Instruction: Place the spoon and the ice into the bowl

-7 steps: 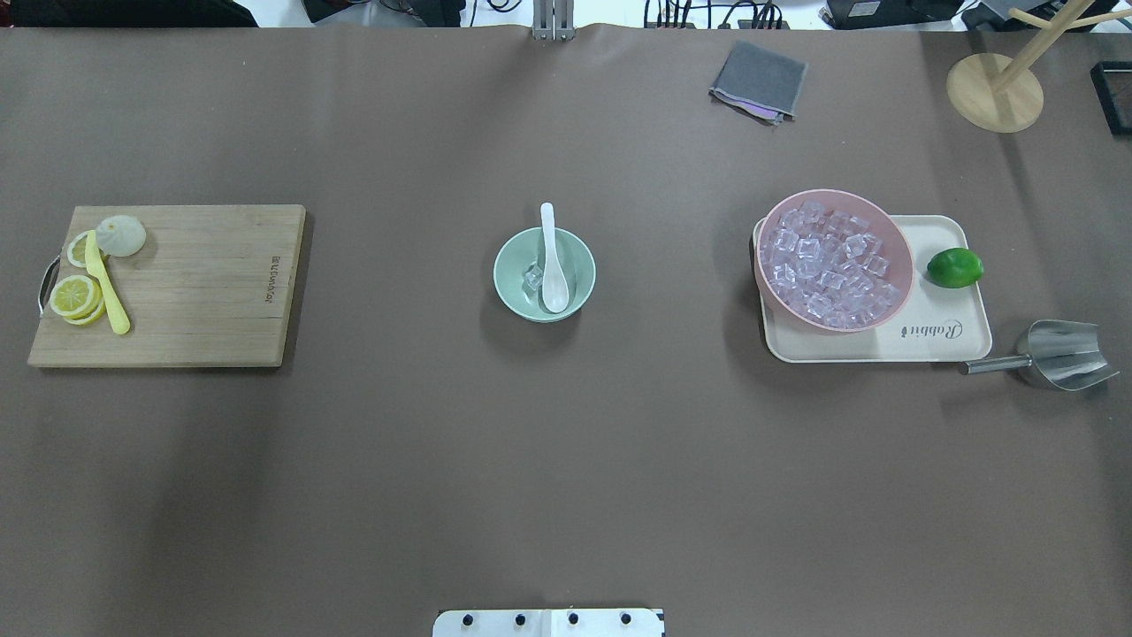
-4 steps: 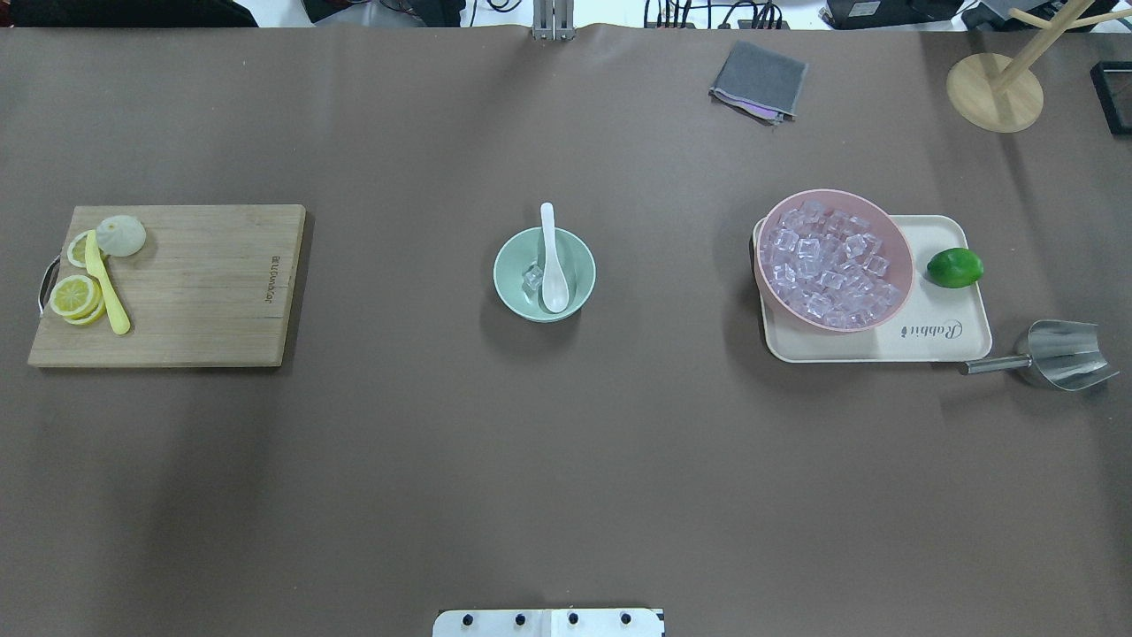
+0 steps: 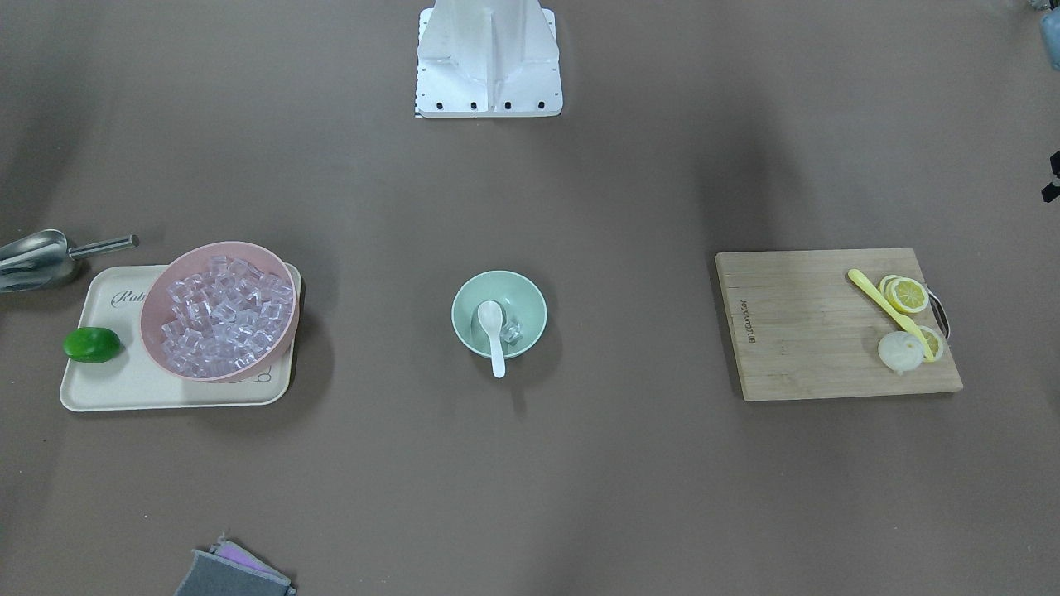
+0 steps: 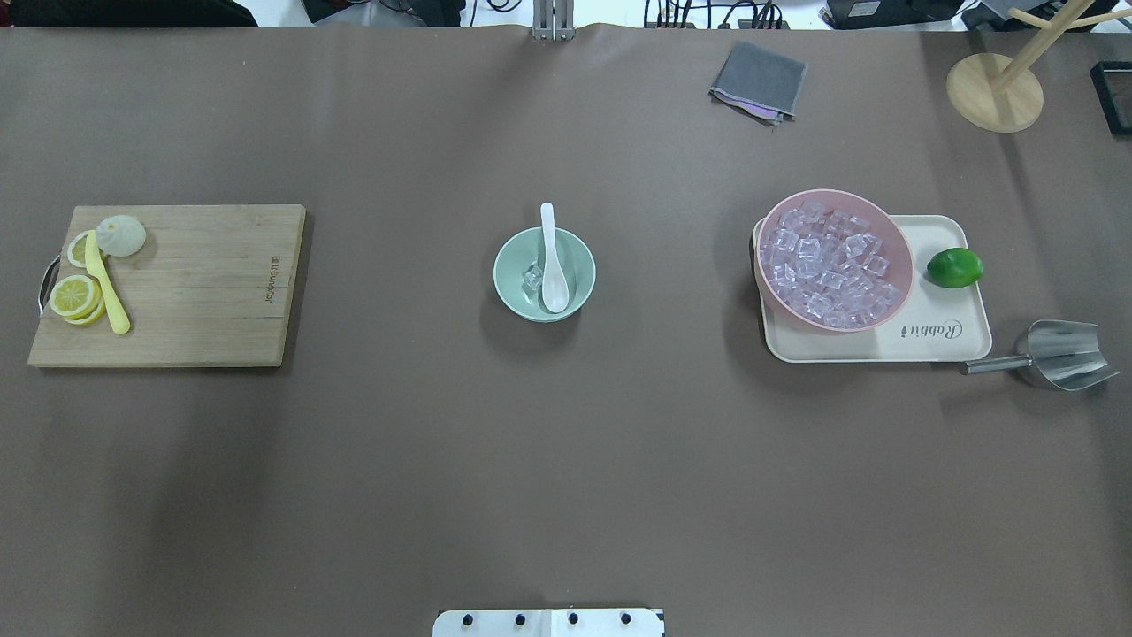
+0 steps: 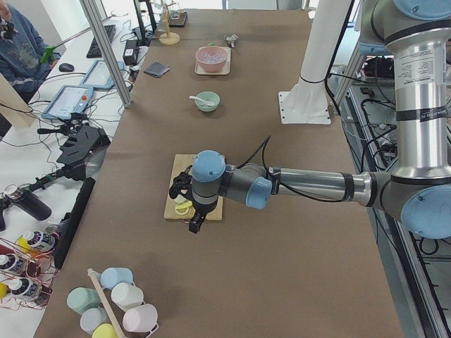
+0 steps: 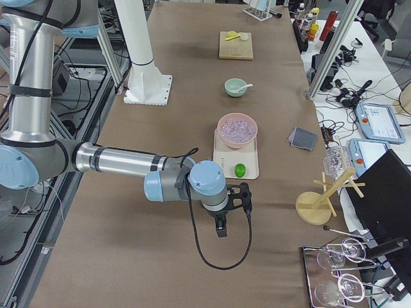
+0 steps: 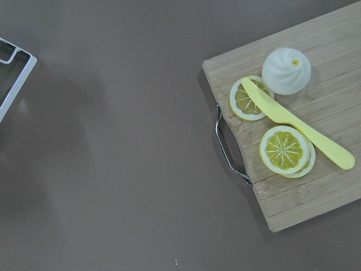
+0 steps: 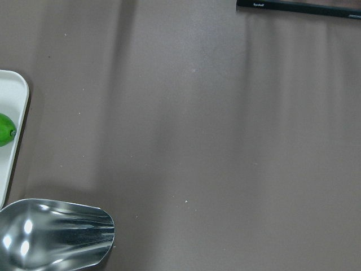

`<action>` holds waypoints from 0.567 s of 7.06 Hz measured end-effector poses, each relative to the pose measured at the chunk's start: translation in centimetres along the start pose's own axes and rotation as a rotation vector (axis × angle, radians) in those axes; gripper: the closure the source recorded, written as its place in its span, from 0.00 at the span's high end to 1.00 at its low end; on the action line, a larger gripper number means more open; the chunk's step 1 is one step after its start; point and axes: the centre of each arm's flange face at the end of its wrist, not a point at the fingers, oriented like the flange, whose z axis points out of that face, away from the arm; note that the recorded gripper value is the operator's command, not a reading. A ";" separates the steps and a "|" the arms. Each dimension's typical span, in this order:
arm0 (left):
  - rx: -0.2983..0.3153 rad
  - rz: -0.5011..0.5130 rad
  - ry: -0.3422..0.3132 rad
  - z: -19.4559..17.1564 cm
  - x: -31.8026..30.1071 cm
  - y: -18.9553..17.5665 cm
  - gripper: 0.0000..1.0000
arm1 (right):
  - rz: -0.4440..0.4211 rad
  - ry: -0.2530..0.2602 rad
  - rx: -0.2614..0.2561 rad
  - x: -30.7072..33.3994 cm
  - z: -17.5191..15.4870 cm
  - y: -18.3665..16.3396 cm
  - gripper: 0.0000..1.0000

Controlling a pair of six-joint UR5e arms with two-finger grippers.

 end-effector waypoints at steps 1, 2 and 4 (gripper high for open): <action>0.003 0.003 0.000 -0.1 0.1 -0.2 0.98 | 0.000 0.000 0.000 0.0 0.0 0.0 1.00; 0.006 0.005 -0.001 -0.3 0.2 -0.2 0.98 | 0.000 0.000 0.000 -0.1 0.0 -0.1 1.00; 0.009 0.007 0.000 -0.4 0.4 -0.4 0.98 | -0.003 -0.005 0.003 -0.2 -0.1 -0.3 1.00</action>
